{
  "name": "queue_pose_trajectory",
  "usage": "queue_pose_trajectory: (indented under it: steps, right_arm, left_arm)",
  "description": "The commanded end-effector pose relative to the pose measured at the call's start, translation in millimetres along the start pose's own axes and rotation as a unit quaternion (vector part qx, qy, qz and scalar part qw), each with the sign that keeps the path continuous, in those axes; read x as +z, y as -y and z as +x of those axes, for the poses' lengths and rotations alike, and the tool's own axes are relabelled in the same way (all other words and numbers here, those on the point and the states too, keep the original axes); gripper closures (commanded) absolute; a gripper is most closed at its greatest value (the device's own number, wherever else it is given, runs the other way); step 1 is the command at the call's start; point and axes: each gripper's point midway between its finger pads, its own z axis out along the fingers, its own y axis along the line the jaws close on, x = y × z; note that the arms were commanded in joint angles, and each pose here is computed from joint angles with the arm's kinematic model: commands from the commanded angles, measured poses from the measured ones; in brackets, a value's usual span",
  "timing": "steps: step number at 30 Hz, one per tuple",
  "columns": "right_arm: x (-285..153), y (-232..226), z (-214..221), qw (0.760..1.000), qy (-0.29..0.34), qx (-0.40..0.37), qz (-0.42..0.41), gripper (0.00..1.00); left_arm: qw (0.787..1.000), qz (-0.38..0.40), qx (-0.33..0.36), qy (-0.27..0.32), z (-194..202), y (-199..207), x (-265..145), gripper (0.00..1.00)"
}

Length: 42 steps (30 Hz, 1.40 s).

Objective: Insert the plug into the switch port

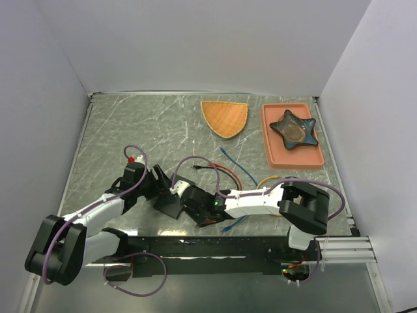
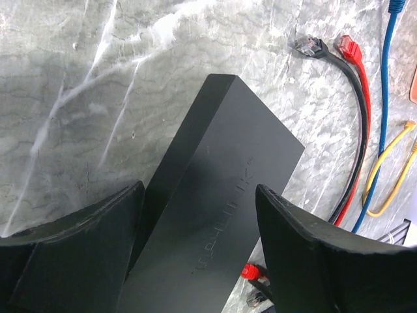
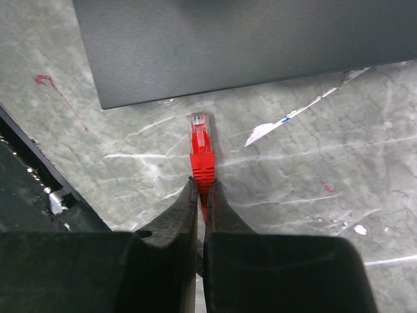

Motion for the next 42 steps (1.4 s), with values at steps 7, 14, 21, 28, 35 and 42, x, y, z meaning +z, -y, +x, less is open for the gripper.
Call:
queue_pose_trajectory:
  steps: [7,14,21,28,35,42]
  right_arm:
    - [-14,0,-21,0.997,0.063,0.032,0.025,1.0]
    - [-11,-2,-23,0.997,0.062,0.027,0.025,1.0]
    - [-8,-7,-22,0.998,0.06,0.023,0.025,1.0]
    - [-8,-9,-26,0.997,0.067,0.022,0.026,1.0]
    - [-1,-7,-27,0.997,0.068,0.023,0.036,1.0]
    - [2,-8,-33,0.996,0.072,0.023,0.036,1.0]
  left_arm:
    - [1.0,-0.024,-0.005,-0.018,16,-18,4,0.27]
    - [1.0,-0.02,-0.007,-0.02,17,-17,5,0.27]
    - [1.0,-0.02,-0.007,-0.022,18,-18,6,0.27]
    - [0.999,-0.018,-0.008,-0.026,21,-19,7,0.28]
    - [1.0,-0.015,-0.008,-0.024,21,-18,7,0.28]
    - [0.999,-0.012,-0.008,-0.029,23,-18,7,0.28]
